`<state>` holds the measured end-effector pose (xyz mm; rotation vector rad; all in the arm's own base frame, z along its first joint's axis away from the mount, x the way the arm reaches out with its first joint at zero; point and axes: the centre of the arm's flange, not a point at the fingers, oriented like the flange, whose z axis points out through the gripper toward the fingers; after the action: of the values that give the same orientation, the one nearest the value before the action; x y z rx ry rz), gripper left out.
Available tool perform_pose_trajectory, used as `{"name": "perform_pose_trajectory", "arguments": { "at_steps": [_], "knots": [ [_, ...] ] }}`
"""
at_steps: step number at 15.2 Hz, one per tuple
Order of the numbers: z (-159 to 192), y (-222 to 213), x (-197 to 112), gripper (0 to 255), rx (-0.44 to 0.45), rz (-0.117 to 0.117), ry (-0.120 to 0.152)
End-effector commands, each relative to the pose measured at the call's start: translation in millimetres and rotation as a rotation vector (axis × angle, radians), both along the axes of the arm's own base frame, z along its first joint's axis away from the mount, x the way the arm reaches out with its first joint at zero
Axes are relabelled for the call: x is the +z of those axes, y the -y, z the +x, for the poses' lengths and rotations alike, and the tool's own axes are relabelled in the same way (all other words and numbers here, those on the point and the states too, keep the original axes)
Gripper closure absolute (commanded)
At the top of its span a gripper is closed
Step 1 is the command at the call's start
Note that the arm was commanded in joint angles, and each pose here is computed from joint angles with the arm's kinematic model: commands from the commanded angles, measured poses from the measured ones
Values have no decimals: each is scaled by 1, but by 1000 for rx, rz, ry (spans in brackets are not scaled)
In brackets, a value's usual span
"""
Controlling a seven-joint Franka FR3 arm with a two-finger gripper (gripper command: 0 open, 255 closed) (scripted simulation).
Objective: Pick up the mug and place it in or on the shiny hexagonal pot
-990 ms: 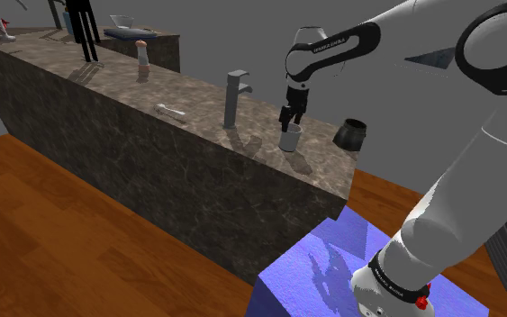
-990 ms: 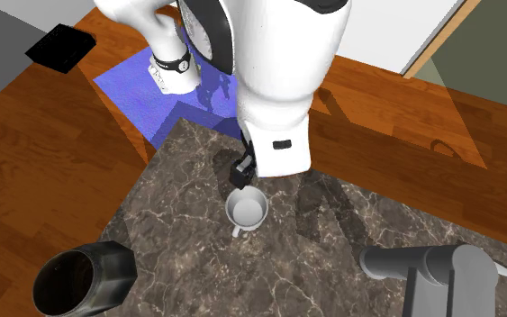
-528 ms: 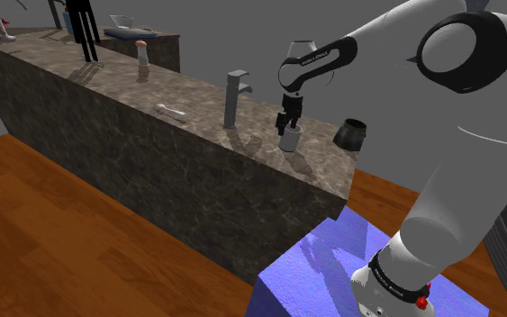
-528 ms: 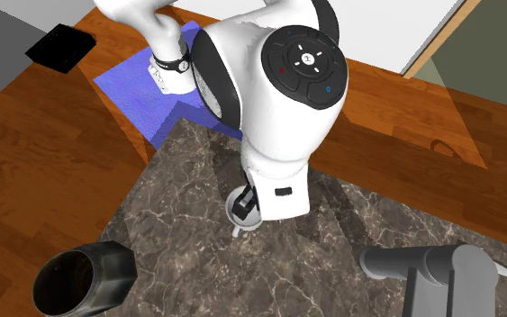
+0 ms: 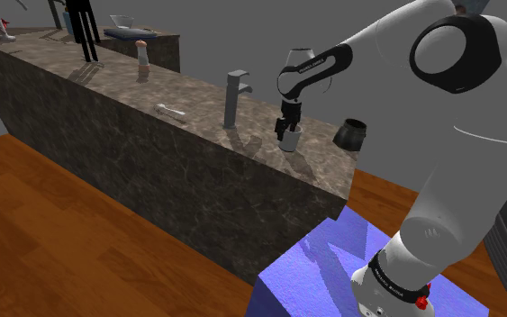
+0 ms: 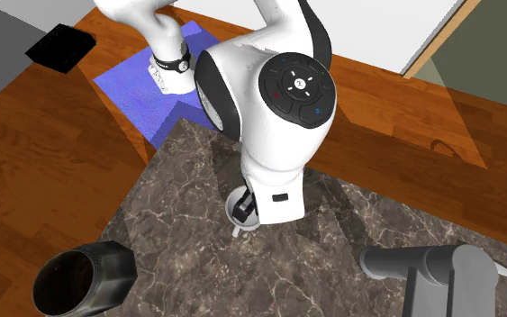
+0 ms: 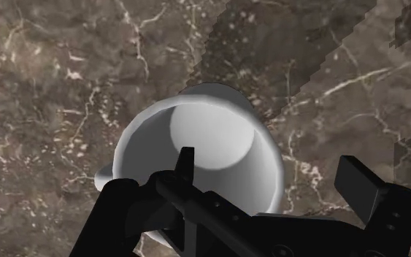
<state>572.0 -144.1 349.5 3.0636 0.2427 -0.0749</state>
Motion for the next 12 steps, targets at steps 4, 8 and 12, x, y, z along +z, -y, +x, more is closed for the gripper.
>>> {"name": "perform_pose_trajectory", "arguments": {
  "at_steps": [4,8,12],
  "knots": [
    [0,0,0,0,0,0,0],
    [0,0,0,255,0,0,0],
    [0,0,0,255,0,0,0]
  ]
}}
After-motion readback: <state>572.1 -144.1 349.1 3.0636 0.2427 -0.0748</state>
